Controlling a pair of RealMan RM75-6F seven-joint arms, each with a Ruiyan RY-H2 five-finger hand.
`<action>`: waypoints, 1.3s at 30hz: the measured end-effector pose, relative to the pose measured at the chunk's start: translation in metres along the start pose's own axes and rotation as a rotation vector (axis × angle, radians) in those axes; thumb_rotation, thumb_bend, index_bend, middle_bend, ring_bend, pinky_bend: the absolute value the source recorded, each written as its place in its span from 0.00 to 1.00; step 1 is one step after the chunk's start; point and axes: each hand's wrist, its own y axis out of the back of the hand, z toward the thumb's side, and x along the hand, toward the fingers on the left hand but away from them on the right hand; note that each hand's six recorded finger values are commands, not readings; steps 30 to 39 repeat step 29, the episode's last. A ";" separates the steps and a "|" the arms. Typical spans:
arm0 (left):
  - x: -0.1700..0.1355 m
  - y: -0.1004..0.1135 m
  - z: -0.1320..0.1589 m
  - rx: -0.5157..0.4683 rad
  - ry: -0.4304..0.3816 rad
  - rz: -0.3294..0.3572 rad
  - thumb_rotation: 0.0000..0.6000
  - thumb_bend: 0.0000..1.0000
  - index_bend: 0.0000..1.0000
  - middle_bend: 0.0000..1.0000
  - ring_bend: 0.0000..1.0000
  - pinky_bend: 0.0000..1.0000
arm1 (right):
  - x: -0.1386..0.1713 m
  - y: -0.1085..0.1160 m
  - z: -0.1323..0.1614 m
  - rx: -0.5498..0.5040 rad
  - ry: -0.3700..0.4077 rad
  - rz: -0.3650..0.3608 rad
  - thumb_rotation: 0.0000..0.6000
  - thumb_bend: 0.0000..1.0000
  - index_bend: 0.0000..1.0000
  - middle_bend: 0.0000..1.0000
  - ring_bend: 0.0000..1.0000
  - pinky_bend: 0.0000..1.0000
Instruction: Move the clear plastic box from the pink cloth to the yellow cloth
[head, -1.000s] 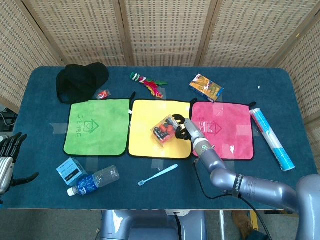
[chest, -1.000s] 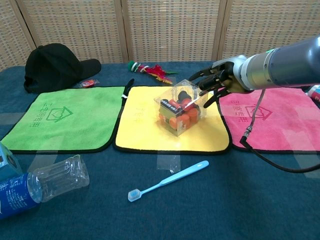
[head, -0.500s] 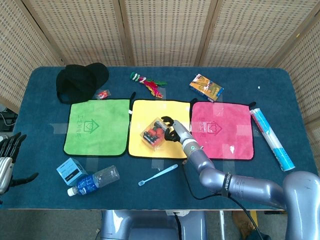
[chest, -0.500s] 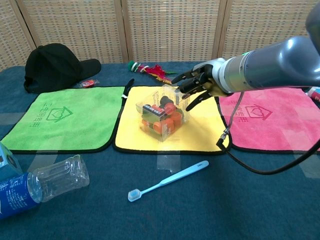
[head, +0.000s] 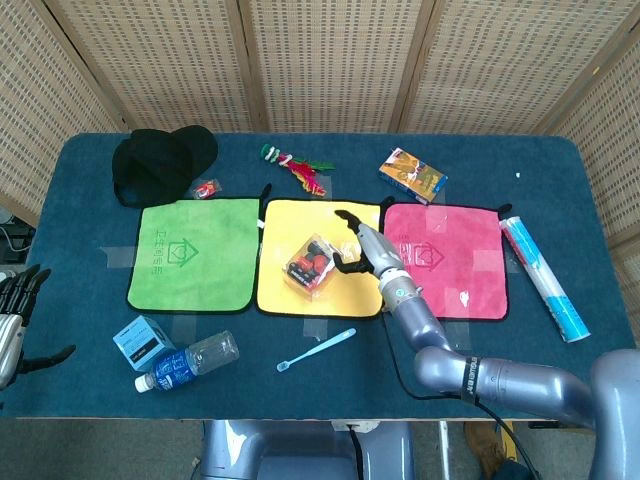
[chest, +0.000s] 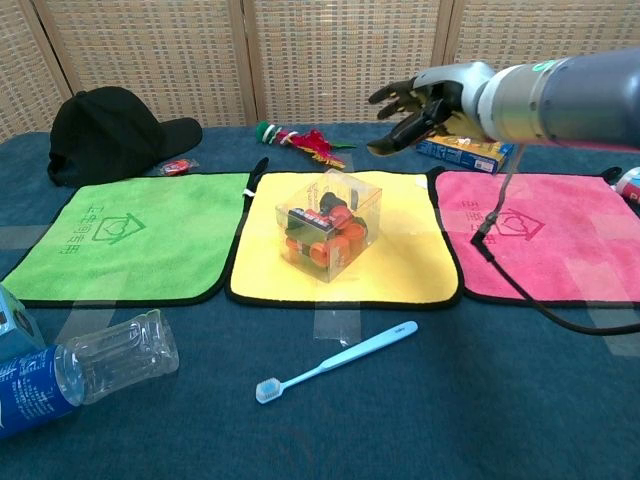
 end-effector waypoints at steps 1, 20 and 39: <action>0.000 0.000 0.000 0.000 0.000 -0.001 1.00 0.00 0.00 0.00 0.00 0.00 | 0.003 0.006 0.000 0.033 0.020 -0.020 1.00 0.10 0.00 0.01 0.02 0.00; -0.008 0.004 0.007 -0.005 -0.043 0.023 1.00 0.00 0.00 0.00 0.00 0.00 | 0.147 0.102 -0.101 0.786 0.147 -0.407 1.00 0.00 0.00 0.00 0.00 0.00; -0.020 0.013 0.011 -0.028 -0.082 0.050 1.00 0.00 0.00 0.00 0.00 0.00 | 0.231 0.116 -0.161 0.915 0.029 -0.491 1.00 0.00 0.00 0.00 0.00 0.00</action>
